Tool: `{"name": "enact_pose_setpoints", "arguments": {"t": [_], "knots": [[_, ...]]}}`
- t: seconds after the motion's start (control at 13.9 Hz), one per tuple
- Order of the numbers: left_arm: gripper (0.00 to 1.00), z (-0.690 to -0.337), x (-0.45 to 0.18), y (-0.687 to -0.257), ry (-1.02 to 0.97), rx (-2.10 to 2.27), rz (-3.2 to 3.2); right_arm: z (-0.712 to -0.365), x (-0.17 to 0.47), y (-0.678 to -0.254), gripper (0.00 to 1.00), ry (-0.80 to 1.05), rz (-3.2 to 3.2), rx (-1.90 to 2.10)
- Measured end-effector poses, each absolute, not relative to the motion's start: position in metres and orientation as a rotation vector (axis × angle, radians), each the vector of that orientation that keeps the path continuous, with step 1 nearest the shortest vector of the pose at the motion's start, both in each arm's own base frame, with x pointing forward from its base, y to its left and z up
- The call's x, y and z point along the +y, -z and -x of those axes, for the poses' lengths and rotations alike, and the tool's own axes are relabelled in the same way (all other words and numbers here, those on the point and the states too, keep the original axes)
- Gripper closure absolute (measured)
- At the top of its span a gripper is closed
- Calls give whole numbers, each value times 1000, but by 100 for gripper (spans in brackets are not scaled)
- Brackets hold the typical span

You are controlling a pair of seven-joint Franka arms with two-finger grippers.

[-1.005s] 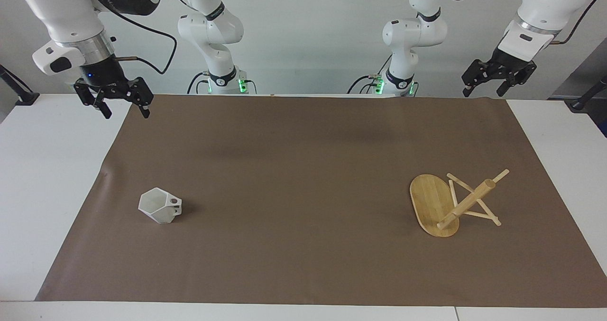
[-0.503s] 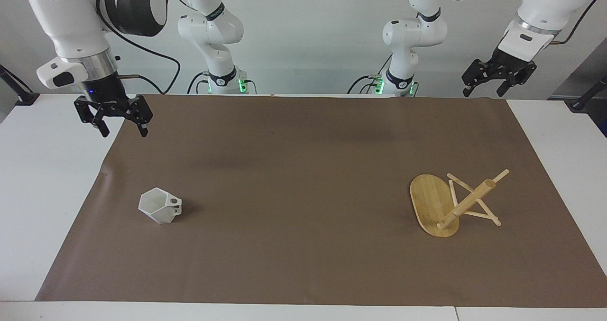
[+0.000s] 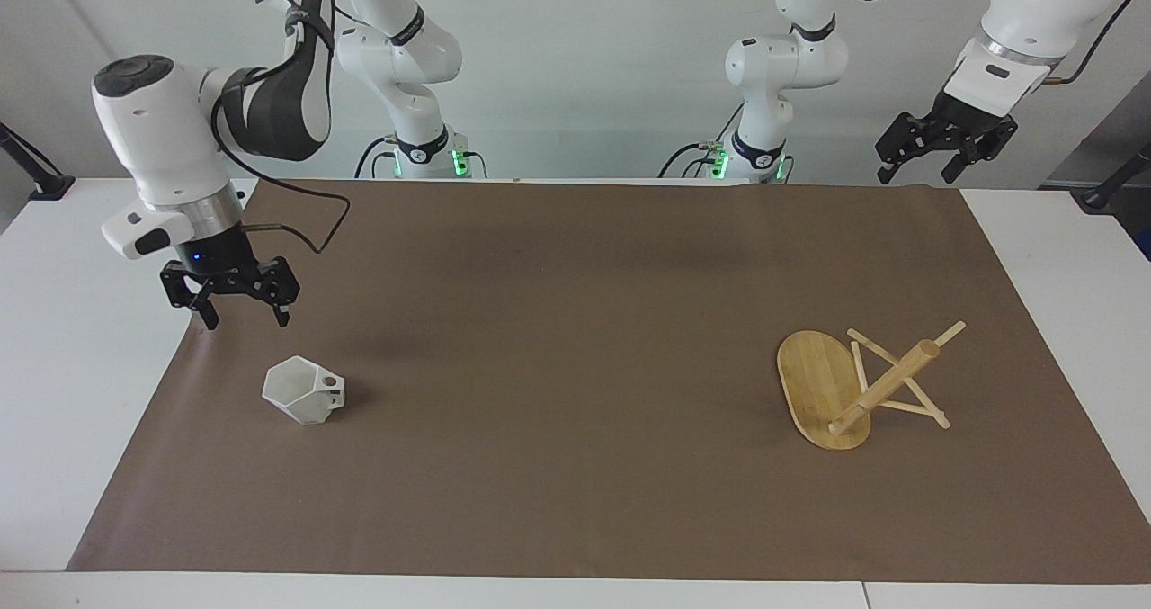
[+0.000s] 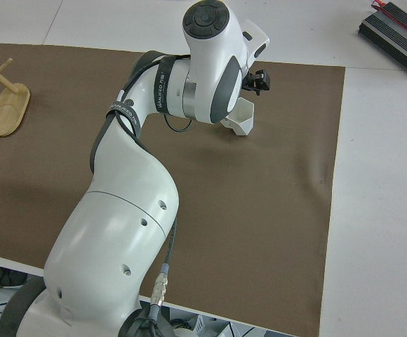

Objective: Hang cup on rack

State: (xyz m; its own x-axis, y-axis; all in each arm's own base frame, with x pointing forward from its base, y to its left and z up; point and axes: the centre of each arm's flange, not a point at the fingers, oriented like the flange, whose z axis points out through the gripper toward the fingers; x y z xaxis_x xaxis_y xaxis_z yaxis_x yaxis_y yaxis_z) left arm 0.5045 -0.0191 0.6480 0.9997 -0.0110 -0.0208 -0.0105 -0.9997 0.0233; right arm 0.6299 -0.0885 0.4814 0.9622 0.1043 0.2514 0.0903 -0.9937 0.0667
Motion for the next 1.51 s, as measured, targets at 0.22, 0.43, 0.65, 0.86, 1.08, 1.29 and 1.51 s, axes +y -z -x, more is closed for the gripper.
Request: {"name": "enact_pose_setpoints", "arguments": {"t": [0.22, 0.43, 0.65, 0.86, 1.08, 1.29, 1.51], "knots": [[0, -505, -19, -648, 33, -17, -3118, -640, -91, -449, 0, -391, -3036, 257], [0, -505, -19, -648, 33, -17, -3118, -644, -95, -420, 0, -402, -3014, 320], [0, -505, -19, -648, 33, -17, -3118, -645, -100, -397, 0, -398, -3009, 323], [0, -504, -19, -648, 33, -17, -3118, -644, -111, -382, 0, -407, -2996, 323], [0, -504, -19, -648, 33, -17, -3118, -644, -114, -375, 0, -393, -2999, 316], [0, -504, -19, -648, 34, -17, -3118, -644, -119, -365, 0, -377, -3008, 286], [0, -504, -19, -648, 34, -17, -3118, -644, -124, -358, 0, -374, -3014, 227]]}}
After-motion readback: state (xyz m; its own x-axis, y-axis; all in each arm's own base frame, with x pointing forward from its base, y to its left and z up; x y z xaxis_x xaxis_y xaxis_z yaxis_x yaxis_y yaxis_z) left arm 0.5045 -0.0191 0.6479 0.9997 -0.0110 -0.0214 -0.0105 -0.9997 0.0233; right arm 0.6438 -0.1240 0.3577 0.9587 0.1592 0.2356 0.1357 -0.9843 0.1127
